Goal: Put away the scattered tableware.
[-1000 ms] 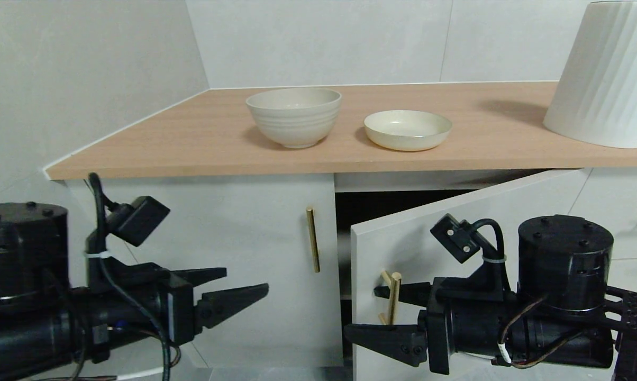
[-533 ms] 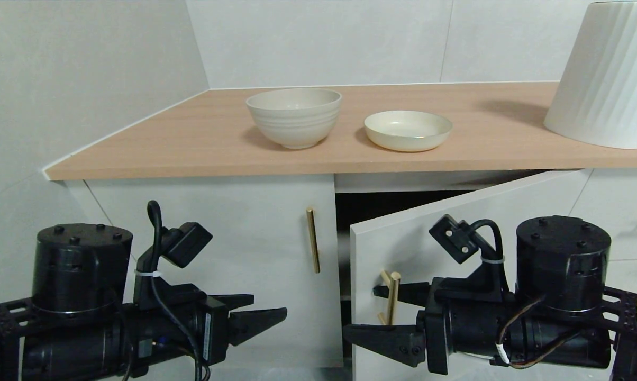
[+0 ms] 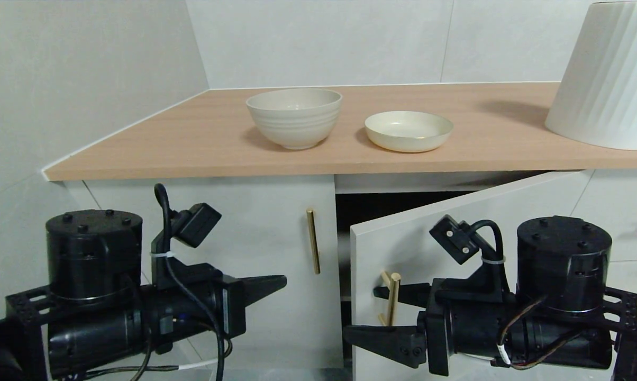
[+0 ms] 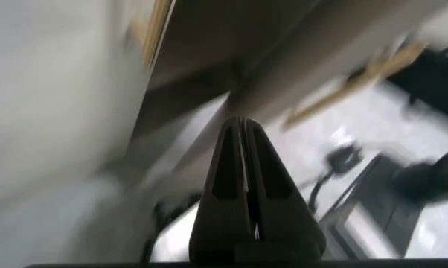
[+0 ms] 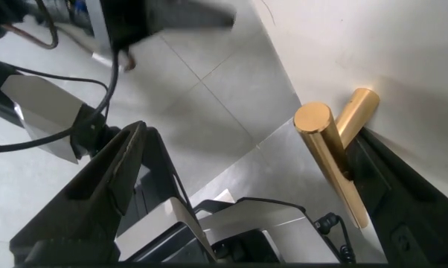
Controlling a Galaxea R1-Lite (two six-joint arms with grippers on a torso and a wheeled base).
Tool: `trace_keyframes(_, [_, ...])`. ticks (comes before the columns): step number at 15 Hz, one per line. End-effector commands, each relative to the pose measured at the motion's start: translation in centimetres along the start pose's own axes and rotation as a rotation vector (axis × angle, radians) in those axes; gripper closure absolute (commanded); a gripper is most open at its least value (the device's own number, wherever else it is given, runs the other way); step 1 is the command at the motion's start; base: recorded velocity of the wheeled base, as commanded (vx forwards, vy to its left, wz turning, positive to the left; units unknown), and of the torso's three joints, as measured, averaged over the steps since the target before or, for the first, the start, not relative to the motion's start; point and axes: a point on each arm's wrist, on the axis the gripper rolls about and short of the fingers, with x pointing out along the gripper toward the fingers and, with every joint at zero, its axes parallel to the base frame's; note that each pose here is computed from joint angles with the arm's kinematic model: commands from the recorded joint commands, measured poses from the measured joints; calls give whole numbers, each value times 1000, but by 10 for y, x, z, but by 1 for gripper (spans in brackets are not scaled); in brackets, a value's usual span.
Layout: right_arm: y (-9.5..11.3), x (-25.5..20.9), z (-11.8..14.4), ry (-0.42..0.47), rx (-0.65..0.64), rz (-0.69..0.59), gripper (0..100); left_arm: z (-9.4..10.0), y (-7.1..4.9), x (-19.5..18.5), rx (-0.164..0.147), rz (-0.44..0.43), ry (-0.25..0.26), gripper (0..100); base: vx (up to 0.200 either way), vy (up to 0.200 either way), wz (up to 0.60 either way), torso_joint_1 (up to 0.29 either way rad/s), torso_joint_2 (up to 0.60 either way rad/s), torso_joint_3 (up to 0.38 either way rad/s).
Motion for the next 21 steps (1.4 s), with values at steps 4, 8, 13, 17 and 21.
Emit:
trace_keyframes(4, [4, -4, 3, -14, -8, 7, 0, 3, 9, 76, 51, -82, -58, 100, 0, 0, 0, 0, 0, 0])
trace_keyframes(8, [5, -6, 2, -14, -9, 7, 0, -24, 3, 84, 182, -142, -65, 100, 0, 0, 0, 0, 0, 0])
trace_keyframes(13, [4, -8, 1, -12, -9, 5, 0, -44, 5, 114, 272, -186, -152, 100, 0, 0, 0, 0, 0, 0])
trace_keyframes(17, [5, -14, 0, -14, -11, 1, 0, -45, 2, 119, 283, -210, -202, 100, 0, 0, 0, 0, 0, 0])
trace_keyframes(21, [1, -23, -1, -23, -9, -31, 0, -45, -2, 121, 279, -226, -207, 100, 0, 0, 0, 0, 0, 0])
